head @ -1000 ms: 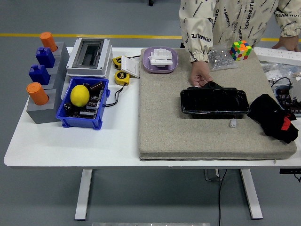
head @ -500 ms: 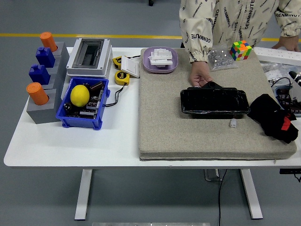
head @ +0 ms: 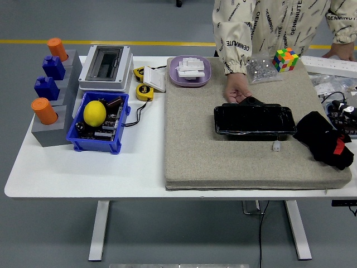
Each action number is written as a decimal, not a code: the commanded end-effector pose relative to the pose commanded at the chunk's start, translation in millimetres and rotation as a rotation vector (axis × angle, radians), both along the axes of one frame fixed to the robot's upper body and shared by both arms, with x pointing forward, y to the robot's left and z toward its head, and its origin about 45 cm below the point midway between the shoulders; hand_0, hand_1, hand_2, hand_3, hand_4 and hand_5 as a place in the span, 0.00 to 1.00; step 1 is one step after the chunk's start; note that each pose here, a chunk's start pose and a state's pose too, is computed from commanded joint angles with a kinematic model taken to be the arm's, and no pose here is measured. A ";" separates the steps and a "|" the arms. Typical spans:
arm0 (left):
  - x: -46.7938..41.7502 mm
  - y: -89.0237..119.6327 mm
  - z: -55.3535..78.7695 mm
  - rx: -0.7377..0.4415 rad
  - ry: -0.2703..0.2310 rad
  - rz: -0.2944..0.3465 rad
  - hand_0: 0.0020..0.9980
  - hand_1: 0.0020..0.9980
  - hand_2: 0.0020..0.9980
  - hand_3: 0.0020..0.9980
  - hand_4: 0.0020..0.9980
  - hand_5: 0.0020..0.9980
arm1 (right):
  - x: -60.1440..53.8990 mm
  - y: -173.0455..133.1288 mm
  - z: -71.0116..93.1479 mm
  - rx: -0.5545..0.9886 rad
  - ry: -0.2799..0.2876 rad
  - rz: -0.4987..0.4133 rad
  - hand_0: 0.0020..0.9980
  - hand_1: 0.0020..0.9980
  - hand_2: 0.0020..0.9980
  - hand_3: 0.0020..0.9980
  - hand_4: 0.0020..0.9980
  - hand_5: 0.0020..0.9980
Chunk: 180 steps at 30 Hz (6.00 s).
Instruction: Pick the rag up,wipe the panel,place it on the desk
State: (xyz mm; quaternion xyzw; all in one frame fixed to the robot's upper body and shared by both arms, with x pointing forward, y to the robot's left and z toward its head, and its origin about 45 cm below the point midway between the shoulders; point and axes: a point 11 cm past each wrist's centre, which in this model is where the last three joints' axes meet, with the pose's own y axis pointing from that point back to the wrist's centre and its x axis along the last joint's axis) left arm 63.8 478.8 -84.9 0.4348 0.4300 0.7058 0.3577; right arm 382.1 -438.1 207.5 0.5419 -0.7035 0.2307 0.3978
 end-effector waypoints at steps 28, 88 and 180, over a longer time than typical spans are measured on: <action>-2.6 1.0 0.0 0.001 0.006 -0.002 0.61 0.64 0.66 0.56 0.63 0.44 | -9.3 0.3 -50.1 -0.044 0.134 -0.016 0.88 0.82 0.87 0.85 1.00 0.67; 2.0 -0.6 0.0 -0.003 0.001 -0.008 0.61 0.64 0.65 0.56 0.63 0.44 | -4.1 49.8 -84.9 -0.046 0.172 0.086 0.57 0.60 0.65 0.62 1.00 0.31; 6.8 2.3 2.1 0.003 -0.009 -0.004 0.61 0.64 0.66 0.56 0.63 0.44 | 41.4 115.8 -43.1 -0.043 0.040 0.202 0.37 0.45 0.49 0.48 0.70 0.15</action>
